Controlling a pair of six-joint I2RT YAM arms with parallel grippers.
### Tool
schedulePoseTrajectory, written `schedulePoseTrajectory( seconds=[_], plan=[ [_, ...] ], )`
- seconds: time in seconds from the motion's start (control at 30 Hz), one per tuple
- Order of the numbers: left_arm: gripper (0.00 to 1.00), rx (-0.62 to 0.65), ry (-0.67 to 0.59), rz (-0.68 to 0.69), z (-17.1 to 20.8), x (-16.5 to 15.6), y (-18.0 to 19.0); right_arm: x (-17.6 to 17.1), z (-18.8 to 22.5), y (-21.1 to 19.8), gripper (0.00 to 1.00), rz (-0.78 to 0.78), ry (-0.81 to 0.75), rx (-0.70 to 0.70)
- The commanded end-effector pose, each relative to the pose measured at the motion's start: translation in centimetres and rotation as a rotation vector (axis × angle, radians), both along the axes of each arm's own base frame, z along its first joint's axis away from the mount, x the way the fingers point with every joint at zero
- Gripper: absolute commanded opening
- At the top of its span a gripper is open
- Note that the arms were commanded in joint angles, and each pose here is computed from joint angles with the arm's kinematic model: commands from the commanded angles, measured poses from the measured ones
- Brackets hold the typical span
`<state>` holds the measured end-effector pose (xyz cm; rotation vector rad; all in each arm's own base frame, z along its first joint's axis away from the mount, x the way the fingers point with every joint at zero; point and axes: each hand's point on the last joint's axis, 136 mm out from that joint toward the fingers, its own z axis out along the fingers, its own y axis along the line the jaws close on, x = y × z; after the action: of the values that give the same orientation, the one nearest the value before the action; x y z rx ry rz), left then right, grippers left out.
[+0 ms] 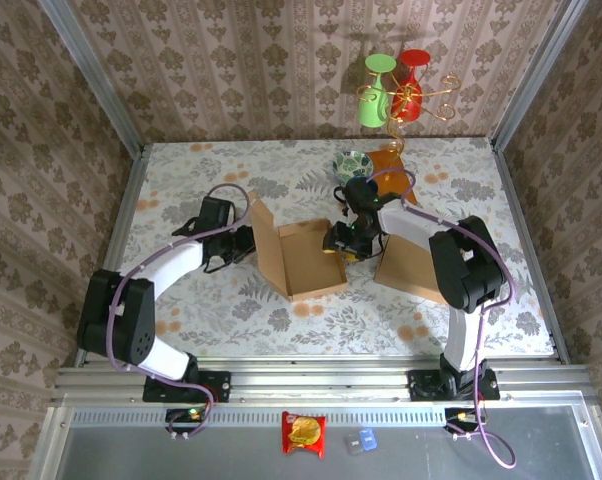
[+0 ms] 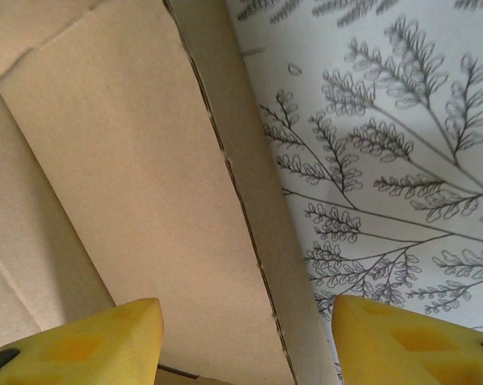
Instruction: Fold the paper box
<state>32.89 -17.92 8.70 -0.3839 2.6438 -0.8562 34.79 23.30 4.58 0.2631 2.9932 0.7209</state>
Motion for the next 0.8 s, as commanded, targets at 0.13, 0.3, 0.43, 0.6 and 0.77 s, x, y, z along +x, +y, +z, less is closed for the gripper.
schedulePoseTrajectory(
  seconds=[0.13, 0.3, 0.43, 0.6, 0.77],
  plan=[
    [0.44, -0.035, -0.042, -0.061, 1.4, 2.4, -1.5, -2.3, 0.7, 2.2, 0.58, -0.104, 0.014, 0.061],
    [0.44, -0.052, -0.037, -0.088, 1.2, 3.3, -2.3, -4.2, 1.8, 3.8, 0.57, -0.173, 0.006, 0.054],
    [0.44, -0.066, -0.038, -0.111, 1.2, 4.1, -3.0, -5.4, 2.1, 4.8, 0.58, -0.239, 0.022, 0.059],
    [0.44, -0.085, -0.028, -0.171, 0.9, 5.2, -4.4, -7.0, 1.1, 8.1, 0.59, -0.253, 0.101, 0.128],
    [0.44, -0.078, -0.012, -0.204, 0.3, 6.3, -5.0, -8.1, 2.2, 11.2, 0.6, -0.233, 0.122, 0.173]
  ],
)
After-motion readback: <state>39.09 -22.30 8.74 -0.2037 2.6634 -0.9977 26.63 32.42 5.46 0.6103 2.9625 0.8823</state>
